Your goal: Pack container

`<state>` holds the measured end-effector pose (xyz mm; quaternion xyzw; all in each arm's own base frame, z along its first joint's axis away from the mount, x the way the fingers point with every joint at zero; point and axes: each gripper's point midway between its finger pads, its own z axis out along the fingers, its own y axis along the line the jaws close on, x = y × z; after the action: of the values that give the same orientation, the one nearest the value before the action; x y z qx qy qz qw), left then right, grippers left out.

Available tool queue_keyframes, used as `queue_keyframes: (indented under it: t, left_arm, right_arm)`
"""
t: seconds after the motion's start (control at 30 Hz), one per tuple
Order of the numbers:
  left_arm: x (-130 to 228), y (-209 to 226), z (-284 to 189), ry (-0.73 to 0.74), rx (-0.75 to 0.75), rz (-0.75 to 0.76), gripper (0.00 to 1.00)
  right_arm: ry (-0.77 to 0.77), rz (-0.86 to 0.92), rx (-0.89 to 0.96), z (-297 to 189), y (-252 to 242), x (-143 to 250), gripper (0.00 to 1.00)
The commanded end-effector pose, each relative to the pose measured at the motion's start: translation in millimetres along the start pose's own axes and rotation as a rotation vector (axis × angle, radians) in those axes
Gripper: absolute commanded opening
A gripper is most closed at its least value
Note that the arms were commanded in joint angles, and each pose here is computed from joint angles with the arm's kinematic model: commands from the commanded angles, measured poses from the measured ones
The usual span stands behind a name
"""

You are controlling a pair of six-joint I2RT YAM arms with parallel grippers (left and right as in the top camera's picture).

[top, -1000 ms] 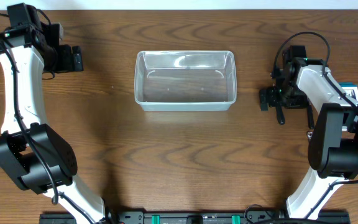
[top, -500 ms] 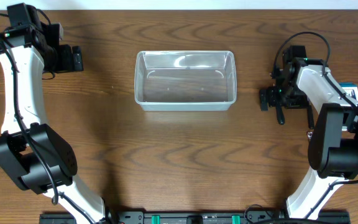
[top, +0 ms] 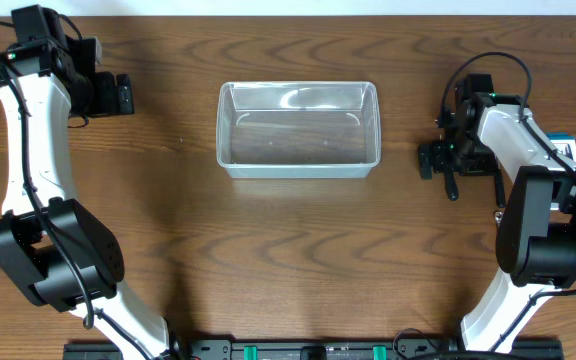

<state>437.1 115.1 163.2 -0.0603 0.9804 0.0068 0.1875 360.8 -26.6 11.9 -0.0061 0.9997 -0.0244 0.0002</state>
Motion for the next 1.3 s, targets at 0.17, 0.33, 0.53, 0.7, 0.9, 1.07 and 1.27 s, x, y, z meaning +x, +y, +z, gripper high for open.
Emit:
queue_keyframes:
  t: [0.17, 0.33, 0.53, 0.7, 0.9, 1.07, 1.27]
  left_arm:
    - [4.4, 2.8, 4.8, 0.019, -0.010, 0.006, 0.98]
    - [4.4, 2.8, 4.8, 0.019, -0.010, 0.006, 0.98]
    - [4.2, 2.8, 4.7, 0.019, -0.010, 0.006, 0.98]
    - [4.4, 2.8, 4.8, 0.019, -0.010, 0.006, 0.98]
    - [4.4, 2.8, 4.8, 0.019, -0.010, 0.006, 0.98]
    - [4.4, 2.8, 4.8, 0.019, -0.010, 0.006, 0.98]
    - [4.4, 2.8, 4.8, 0.019, -0.010, 0.006, 0.98]
  right_arm:
    - [0.011, -0.029, 0.029, 3.2, -8.3, 2.3, 0.99]
    - [-0.001, -0.033, 0.030, 3.2, -8.6, -0.8, 0.99]
    - [-0.011, -0.037, 0.031, 3.2, -8.7, -3.2, 0.99]
    - [-0.012, -0.037, 0.031, 3.2, -8.8, -3.5, 0.99]
    - [-0.012, -0.040, 0.031, 3.3, -8.8, -3.4, 0.99]
    - [-0.015, -0.040, 0.031, 3.5, -8.8, -4.3, 0.99]
    - [-0.019, -0.047, 0.032, 5.0, -8.9, -4.5, 0.99]
